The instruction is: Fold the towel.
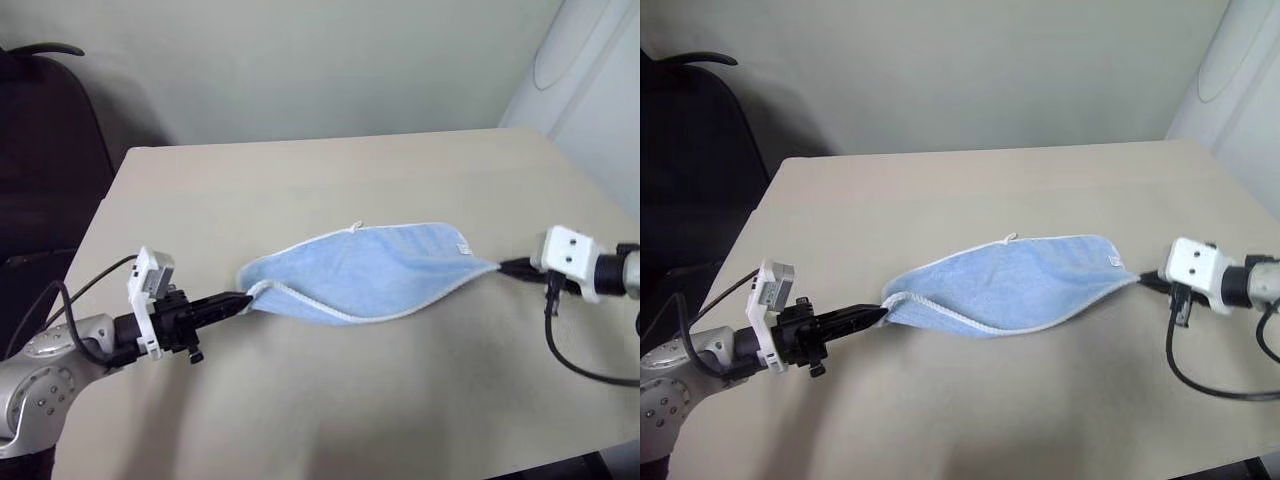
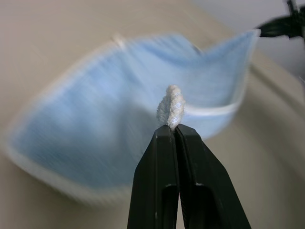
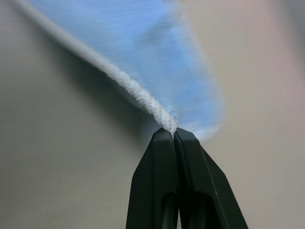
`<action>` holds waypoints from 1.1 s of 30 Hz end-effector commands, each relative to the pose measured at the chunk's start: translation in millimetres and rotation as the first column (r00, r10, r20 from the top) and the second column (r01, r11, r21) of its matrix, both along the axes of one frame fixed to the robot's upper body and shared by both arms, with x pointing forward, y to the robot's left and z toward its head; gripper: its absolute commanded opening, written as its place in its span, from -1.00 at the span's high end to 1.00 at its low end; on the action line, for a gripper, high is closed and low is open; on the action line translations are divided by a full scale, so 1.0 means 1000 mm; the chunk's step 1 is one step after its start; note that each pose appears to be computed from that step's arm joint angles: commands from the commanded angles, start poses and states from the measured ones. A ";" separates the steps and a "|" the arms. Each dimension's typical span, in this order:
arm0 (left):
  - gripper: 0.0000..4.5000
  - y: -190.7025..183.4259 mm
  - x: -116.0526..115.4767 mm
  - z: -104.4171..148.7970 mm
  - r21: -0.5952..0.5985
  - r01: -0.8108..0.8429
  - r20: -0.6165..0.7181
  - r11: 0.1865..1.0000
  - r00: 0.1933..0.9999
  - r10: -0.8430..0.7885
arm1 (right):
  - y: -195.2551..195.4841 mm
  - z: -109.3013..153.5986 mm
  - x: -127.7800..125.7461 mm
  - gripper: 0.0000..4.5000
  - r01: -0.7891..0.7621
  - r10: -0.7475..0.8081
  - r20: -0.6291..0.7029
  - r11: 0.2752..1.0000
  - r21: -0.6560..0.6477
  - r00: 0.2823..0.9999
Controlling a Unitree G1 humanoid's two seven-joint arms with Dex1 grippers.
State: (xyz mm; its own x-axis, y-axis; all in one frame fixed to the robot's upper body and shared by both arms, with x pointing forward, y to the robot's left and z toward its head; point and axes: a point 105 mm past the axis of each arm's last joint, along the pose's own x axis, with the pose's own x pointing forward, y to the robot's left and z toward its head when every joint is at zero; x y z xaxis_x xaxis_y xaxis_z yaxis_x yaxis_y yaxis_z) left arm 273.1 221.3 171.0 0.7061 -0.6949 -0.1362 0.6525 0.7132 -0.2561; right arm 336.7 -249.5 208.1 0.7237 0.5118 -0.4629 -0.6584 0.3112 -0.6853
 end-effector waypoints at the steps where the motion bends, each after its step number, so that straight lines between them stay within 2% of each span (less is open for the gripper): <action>1: 0.97 0.038 0.031 0.012 -0.007 -0.237 0.059 0.972 0.970 0.237 | -0.007 0.005 0.026 1.00 0.040 -0.037 0.053 0.997 -0.061 0.998; 4: 0.97 0.050 0.051 0.010 0.019 -0.316 0.057 0.949 0.948 0.314 | -0.005 0.007 0.055 1.00 0.067 -0.060 0.080 0.993 -0.095 0.995; 6: 0.97 0.052 0.060 -0.004 0.089 -0.331 0.038 0.940 0.944 0.329 | 0.001 0.003 0.074 1.00 0.085 -0.073 0.091 0.988 -0.126 0.993; 11: 0.97 0.042 0.065 -0.038 0.225 -0.259 -0.022 0.939 0.962 0.271 | 0.014 -0.016 0.095 1.00 0.080 -0.068 0.069 0.978 -0.191 0.995; 15: 0.54 0.036 0.058 -0.053 0.302 -0.190 -0.034 0.934 0.977 0.210 | 0.012 -0.025 0.101 0.58 0.105 -0.079 0.108 0.962 -0.254 0.991; 17: 0.22 0.037 0.056 -0.056 0.321 -0.183 -0.035 0.929 0.978 0.204 | 0.011 -0.024 0.102 0.26 0.111 -0.076 0.136 0.957 -0.268 0.988; 22: -0.56 0.050 0.056 -0.052 0.320 -0.268 0.013 0.909 0.960 0.278 | -0.004 -0.003 0.102 -0.49 0.165 -0.067 0.315 0.941 -0.294 0.947; 23: -0.71 0.053 0.058 -0.049 0.305 -0.300 0.033 0.904 0.952 0.305 | -0.010 0.004 0.100 -0.63 0.187 -0.090 0.350 0.949 -0.254 0.933; 25: -0.71 0.057 0.061 -0.044 0.292 -0.346 0.065 0.891 0.937 0.343 | -0.019 0.012 0.097 -0.63 0.217 -0.139 0.377 0.961 -0.173 0.916; 26: -0.71 0.060 0.062 -0.042 0.286 -0.370 0.073 0.884 0.928 0.365 | -0.024 0.016 0.095 -0.63 0.238 -0.189 0.371 0.967 -0.090 0.909; 28: -0.71 0.068 0.065 -0.041 0.286 -0.425 0.093 0.859 0.904 0.417 | -0.037 0.017 0.088 -0.63 0.298 -0.348 0.234 0.928 0.223 0.908; 29: -0.71 0.070 0.066 -0.041 0.286 -0.439 0.099 0.852 0.898 0.430 | -0.039 0.017 0.085 -0.63 0.307 -0.372 0.184 0.901 0.306 0.910; 31: -0.71 0.071 0.067 -0.041 0.286 -0.447 0.103 0.848 0.894 0.436 | -0.038 0.016 0.080 -0.63 0.314 -0.383 0.149 0.884 0.347 0.912; 33: -0.73 0.076 0.068 -0.041 0.277 -0.468 0.108 0.839 0.883 0.457 | -0.038 0.009 0.069 -0.80 0.358 -0.409 -0.009 0.788 0.502 0.912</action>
